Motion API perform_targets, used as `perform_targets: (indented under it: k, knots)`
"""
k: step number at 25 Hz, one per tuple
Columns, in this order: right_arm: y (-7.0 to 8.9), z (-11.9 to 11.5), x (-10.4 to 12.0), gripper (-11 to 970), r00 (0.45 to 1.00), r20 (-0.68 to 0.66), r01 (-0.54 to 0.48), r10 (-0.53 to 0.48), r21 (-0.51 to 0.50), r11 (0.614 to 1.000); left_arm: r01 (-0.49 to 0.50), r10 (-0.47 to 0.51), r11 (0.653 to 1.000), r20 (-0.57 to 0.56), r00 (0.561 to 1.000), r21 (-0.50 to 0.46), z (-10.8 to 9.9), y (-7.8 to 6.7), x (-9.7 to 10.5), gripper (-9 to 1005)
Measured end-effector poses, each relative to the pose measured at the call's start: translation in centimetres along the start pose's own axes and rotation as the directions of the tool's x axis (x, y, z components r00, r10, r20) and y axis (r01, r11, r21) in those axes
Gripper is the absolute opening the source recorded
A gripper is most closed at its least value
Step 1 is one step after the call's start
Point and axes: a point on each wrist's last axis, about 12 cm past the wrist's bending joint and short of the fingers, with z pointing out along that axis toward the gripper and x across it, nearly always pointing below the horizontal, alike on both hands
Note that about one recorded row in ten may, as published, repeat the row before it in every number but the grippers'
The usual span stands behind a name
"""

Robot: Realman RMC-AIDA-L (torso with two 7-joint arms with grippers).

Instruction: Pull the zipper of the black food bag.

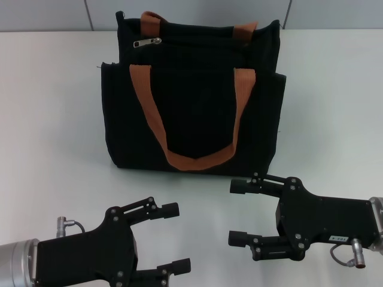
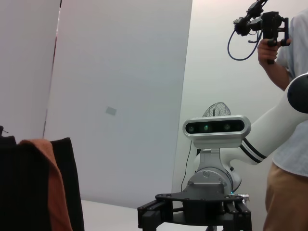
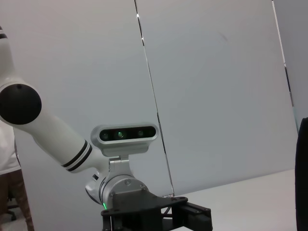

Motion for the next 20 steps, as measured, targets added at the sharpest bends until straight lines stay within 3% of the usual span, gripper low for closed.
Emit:
perform_targets:
  k: [12, 14, 15, 16, 17, 18, 20]
  knots:
    - [-0.1, 0.1, -0.1, 826, 1.000, 0.001, 0.004, -0.004, -0.004, 1.000, 0.001, 0.000, 0.999, 0.019, 1.000, -0.041, -0.3, 0.0, 0.0, 808]
    - [-0.2, 0.2, -0.2, 826, 1.000, 0.004, 0.005, -0.005, -0.003, 1.000, -0.007, 0.016, 0.990, 0.063, 0.998, -0.141, -1.3, 0.4, -0.3, 809]
    - [-0.2, 0.2, -0.2, 826, 1.000, 0.004, 0.005, -0.005, -0.003, 1.000, -0.007, 0.016, 0.990, 0.063, 0.998, -0.141, -1.3, 0.4, -0.3, 809]
    - [-0.2, 0.3, -0.2, 826, 1.000, 0.006, 0.006, -0.006, -0.004, 1.000, -0.014, 0.038, 0.976, 0.104, 0.994, -0.218, -2.2, 0.5, -0.7, 809]
    - [-0.2, 0.3, -0.2, 826, 1.000, 0.006, 0.006, -0.006, -0.004, 1.000, -0.014, 0.038, 0.976, 0.104, 0.994, -0.218, -2.2, 0.5, -0.7, 809]
    - [-0.2, 0.3, -0.2, 826, 1.000, 0.008, 0.004, -0.004, -0.004, 1.000, -0.025, 0.075, 0.949, 0.149, 0.986, -0.314, -3.5, 0.8, -1.2, 809]
    - [-0.2, 0.3, -0.2, 826, 1.000, 0.009, 0.002, -0.002, -0.004, 1.000, -0.028, 0.095, 0.931, 0.166, 0.982, -0.364, -4.1, 1.1, -1.5, 809]
